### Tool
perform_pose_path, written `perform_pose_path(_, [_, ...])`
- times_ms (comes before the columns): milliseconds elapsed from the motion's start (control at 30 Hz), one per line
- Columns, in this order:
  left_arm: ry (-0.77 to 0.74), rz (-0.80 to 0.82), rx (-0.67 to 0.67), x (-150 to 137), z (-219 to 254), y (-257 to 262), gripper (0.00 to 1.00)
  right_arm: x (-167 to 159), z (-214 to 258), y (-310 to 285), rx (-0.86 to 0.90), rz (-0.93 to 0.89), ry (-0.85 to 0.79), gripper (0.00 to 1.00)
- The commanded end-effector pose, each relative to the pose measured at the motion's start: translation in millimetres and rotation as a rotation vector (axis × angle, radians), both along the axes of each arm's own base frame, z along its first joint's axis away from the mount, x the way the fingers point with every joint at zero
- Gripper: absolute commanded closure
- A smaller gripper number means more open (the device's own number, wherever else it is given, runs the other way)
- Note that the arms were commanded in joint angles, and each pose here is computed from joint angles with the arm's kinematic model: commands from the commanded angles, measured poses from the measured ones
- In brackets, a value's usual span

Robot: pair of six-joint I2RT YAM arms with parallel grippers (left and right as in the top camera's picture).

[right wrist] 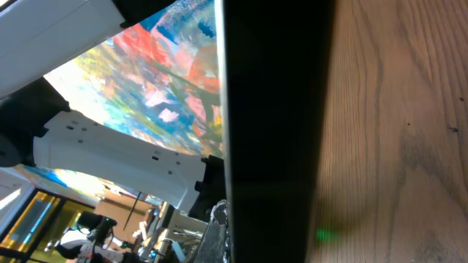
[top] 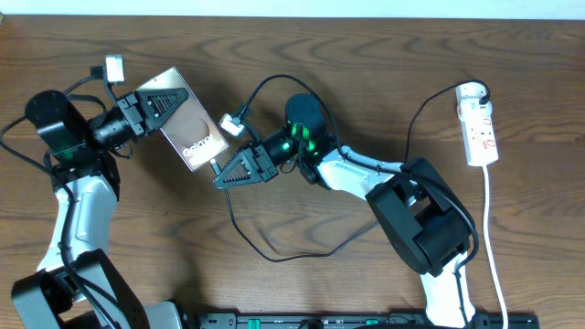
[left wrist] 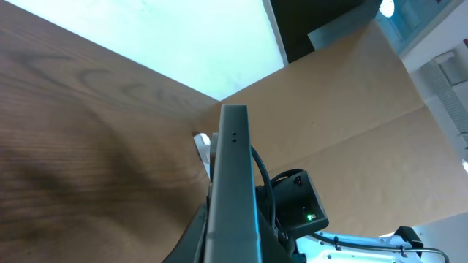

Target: Plug charger to phone and switch on socket

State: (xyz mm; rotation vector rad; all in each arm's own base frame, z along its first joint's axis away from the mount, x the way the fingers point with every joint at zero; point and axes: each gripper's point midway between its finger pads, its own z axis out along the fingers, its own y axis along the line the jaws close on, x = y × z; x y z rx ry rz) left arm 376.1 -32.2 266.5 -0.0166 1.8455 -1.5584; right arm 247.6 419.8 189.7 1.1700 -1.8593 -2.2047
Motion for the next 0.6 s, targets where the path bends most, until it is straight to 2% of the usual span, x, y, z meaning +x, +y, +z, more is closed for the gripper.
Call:
perform_pose_path(0, [-0.032,-0.13,0.001,-18.7,6.4,-17.3,0.92,18.8,12.3,5.5,0.033,-0.104,-0.035,0.99])
perform_pose_path(567, [-0.025,-0.155,-0.003,-20.1,5.7,-26.2,0.92,31.6,12.3,-3.0,0.033,-0.133,-0.036,0.99])
